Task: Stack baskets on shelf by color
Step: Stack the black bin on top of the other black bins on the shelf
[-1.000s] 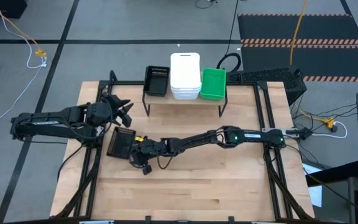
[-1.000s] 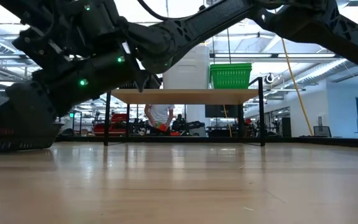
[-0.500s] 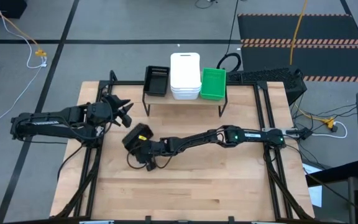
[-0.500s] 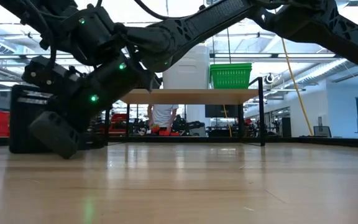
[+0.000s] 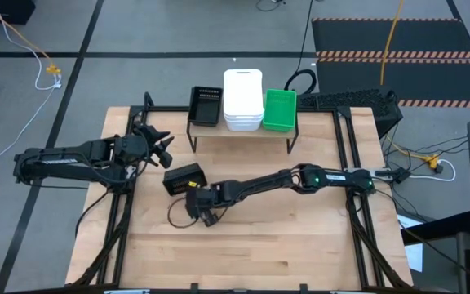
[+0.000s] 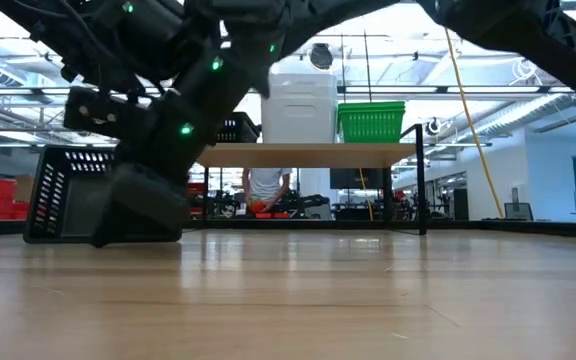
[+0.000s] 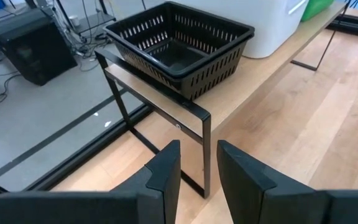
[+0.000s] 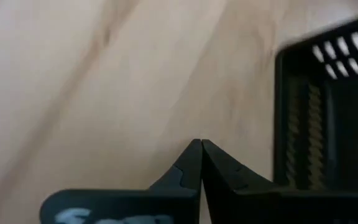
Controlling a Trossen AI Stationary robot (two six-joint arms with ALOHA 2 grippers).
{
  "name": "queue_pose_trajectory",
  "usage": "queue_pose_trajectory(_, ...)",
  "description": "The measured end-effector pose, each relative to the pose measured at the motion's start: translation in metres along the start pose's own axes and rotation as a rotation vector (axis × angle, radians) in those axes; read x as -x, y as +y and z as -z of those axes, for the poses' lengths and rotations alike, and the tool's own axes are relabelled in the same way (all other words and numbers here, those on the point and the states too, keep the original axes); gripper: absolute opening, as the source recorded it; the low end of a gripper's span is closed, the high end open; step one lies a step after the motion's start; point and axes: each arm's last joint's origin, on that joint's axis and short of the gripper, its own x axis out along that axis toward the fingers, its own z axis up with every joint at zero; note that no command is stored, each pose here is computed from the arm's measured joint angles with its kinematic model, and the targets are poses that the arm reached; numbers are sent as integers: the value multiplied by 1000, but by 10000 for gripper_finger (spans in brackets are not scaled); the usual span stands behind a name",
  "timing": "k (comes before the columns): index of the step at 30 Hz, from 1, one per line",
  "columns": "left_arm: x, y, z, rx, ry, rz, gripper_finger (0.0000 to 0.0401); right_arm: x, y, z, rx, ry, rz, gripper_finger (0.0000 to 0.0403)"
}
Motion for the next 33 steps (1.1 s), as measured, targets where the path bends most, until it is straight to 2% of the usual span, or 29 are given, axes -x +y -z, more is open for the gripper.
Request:
queue_pose_trajectory(4, 0, 0, 0, 6, 1, 1, 106, 17, 6, -3, 172, 130, 122, 1)
queue_pose_trajectory(9, 0, 0, 1, 3, 6, 4, 106, 37, 8, -6, 290, 197, 133, 14)
queue_pose_trajectory(12, 0, 1, 3, -9, 25, -1, 106, 42, 8, -5, 216, 228, 141, 27)
queue_pose_trajectory(15, 0, 1, 5, -5, 44, -6, 106, 44, 3, 6, 100, 329, 193, 45)
queue_pose_trajectory(19, 0, 2, 7, -6, 68, -11, 106, 58, -18, 24, -63, 455, 229, 78)
queue_pose_trajectory(22, 0, 2, 9, -6, 80, -14, 106, 65, -27, 39, -74, 572, 203, 91)
queue_pose_trajectory(25, 0, 2, 8, -2, 76, -14, 106, 63, -27, 47, 8, 627, 151, 93)
queue_pose_trajectory(29, 0, 2, 8, 1, 72, -12, 106, 53, -10, 52, 212, 641, 78, 93)
queue_pose_trajectory(33, 0, 2, 8, 1, 72, -13, 106, 38, 5, 61, 371, 628, 84, 93)
